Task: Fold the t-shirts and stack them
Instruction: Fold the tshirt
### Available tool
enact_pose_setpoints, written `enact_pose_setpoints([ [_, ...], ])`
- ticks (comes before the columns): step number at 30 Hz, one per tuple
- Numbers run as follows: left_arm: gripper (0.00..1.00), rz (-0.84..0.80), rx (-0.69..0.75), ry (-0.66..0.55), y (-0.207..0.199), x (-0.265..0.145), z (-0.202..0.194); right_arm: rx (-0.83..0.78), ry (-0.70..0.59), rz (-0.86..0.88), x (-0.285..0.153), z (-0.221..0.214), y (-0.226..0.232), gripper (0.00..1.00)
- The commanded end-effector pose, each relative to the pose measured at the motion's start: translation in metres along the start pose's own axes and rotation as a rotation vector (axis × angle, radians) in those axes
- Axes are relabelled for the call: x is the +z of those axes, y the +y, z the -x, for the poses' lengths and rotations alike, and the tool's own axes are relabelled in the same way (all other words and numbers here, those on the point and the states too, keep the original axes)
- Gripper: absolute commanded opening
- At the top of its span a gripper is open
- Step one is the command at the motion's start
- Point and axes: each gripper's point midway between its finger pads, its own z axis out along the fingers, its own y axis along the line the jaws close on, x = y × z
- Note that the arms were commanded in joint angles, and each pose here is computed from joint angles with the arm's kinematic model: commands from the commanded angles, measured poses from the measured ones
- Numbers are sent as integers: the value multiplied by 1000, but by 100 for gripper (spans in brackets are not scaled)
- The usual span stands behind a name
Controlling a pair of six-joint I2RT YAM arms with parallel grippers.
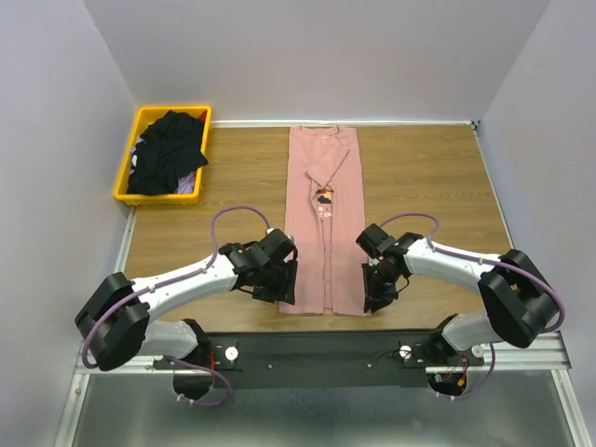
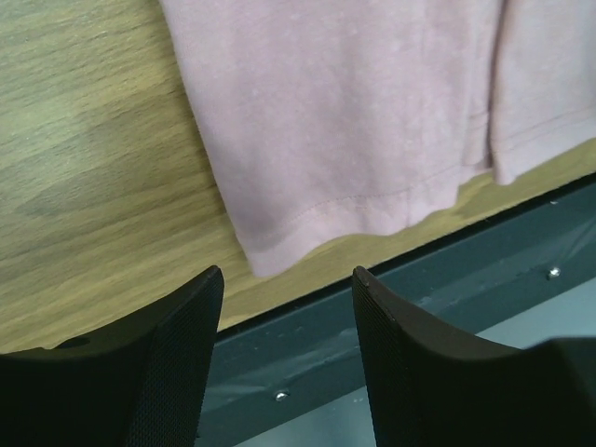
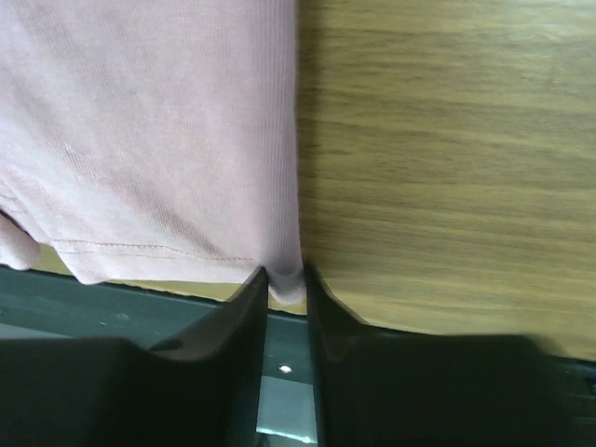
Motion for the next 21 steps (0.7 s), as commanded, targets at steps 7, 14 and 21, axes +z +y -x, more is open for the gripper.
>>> enact_pose_setpoints([
  [7,61,65,36,79,8,20,-7,-16,-12,5,6,5,3,5],
  [14,50,121,61,137,16,40,-9,-26,-8,9,6,6,5,5],
  [21,24,133,83,171,15,44,-12,-34,-3,13,6,6,6,3],
])
